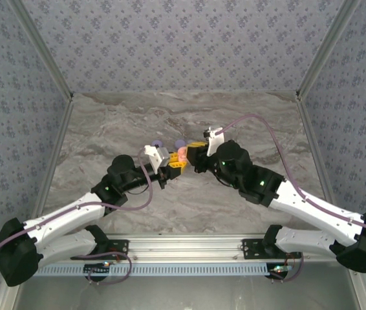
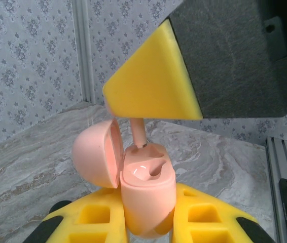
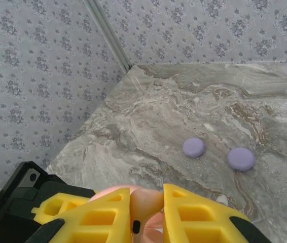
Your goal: Insert the wireless bluetooth earbuds into the charging case
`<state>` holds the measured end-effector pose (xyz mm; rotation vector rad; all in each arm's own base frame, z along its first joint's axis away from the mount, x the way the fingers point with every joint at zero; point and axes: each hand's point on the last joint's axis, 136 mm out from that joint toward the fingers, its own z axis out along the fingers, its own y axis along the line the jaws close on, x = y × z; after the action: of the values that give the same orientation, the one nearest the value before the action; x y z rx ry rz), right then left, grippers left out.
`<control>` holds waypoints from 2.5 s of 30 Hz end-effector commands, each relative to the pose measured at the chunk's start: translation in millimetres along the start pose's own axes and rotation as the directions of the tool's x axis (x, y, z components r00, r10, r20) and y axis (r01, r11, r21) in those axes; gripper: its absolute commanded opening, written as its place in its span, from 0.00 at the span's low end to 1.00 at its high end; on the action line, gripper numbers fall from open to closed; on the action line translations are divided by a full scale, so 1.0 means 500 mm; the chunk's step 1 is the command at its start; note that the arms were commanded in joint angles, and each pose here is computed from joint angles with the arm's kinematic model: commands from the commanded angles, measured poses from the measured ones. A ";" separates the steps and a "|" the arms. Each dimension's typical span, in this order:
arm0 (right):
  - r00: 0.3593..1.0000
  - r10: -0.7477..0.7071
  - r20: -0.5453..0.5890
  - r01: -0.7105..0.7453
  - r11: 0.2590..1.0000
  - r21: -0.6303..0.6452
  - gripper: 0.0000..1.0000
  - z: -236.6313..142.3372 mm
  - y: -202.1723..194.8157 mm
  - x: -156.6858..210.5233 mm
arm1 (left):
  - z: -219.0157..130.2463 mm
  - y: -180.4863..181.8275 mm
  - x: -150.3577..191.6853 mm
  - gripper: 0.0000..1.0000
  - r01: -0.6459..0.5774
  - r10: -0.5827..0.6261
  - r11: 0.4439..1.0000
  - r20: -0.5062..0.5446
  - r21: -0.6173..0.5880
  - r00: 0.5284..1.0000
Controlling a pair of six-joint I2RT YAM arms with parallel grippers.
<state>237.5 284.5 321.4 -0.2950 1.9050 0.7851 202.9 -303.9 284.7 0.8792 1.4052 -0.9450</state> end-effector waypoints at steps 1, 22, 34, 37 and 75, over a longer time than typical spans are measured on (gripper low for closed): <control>1.000 0.023 -0.021 -0.023 1.000 -0.005 0.20 -0.001 -0.001 0.018 | -0.007 -0.007 -0.052 0.00 -0.034 0.034 0.999 0.076 -0.001 0.996; 0.993 0.024 -0.113 -0.032 0.997 -0.068 0.28 0.000 0.034 0.047 | -0.013 -0.002 -0.053 0.00 -0.026 0.028 0.999 0.086 -0.019 0.996; 0.999 -0.027 -0.046 0.026 0.999 -0.021 0.85 -0.073 -0.013 -0.001 | -0.026 0.032 -0.048 0.00 -0.019 0.030 0.992 0.089 -0.127 0.996; 0.995 -0.025 -0.092 0.030 0.998 0.064 0.96 -0.072 -0.061 0.033 | -0.041 0.069 -0.045 0.00 0.002 0.020 0.971 0.088 -0.239 0.996; 0.690 0.136 -0.711 0.189 0.914 0.358 0.47 0.306 -0.189 0.465 | -0.192 0.176 -0.045 0.00 0.094 -0.015 0.799 0.137 -0.594 0.991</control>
<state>296.1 343.3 45.2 -0.4031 2.7068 0.2466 249.5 -183.8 292.2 0.3157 1.5350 -0.4882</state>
